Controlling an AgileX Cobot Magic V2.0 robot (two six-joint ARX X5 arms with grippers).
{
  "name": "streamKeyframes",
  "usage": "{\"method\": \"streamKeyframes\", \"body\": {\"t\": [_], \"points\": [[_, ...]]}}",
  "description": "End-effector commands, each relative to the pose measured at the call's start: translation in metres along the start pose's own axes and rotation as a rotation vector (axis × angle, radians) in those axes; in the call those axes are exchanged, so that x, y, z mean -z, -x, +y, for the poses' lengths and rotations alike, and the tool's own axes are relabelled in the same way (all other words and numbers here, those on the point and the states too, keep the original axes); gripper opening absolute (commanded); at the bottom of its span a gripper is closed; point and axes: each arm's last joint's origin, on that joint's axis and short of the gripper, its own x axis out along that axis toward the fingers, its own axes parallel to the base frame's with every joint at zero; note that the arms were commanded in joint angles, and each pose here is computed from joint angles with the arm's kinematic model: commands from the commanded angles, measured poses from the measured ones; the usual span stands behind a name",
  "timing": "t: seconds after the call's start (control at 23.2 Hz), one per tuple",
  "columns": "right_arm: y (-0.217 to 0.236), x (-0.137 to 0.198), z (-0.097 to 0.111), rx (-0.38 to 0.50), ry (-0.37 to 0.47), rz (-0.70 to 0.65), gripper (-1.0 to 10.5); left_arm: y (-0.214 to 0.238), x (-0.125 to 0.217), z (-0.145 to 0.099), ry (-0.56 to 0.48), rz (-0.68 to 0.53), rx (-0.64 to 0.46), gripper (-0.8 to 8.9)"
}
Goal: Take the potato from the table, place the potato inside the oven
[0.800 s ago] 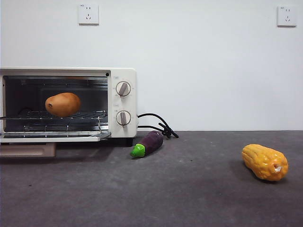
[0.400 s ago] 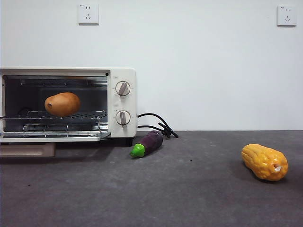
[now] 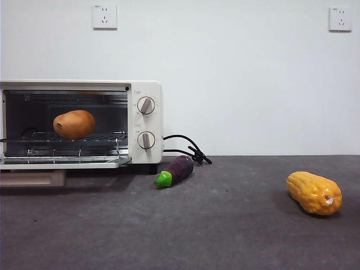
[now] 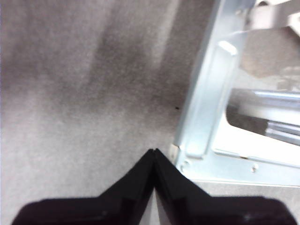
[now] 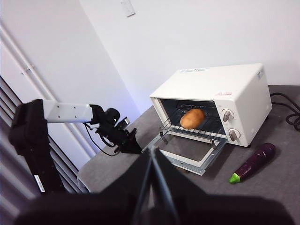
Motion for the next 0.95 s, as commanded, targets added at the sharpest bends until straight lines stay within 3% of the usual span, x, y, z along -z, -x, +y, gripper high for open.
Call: {"method": "streamKeyframes", "body": {"t": [0.04,0.6,0.95], "points": [[-0.0005,0.0033,0.0000,-0.001,0.009,0.011,-0.1,-0.0139,0.0019,0.0028,0.014,0.051,0.028,-0.07],[-0.0005,0.0036,0.0002,-0.005,0.010,0.015,-0.1,-0.0157,0.0015,-0.0003,0.011,0.052,0.107,-0.07],[-0.0005,0.0035,0.0002,-0.004,0.022,0.015,-0.1,-0.0146,0.0024,-0.0032,0.025,0.059,0.228,-0.07]]}}
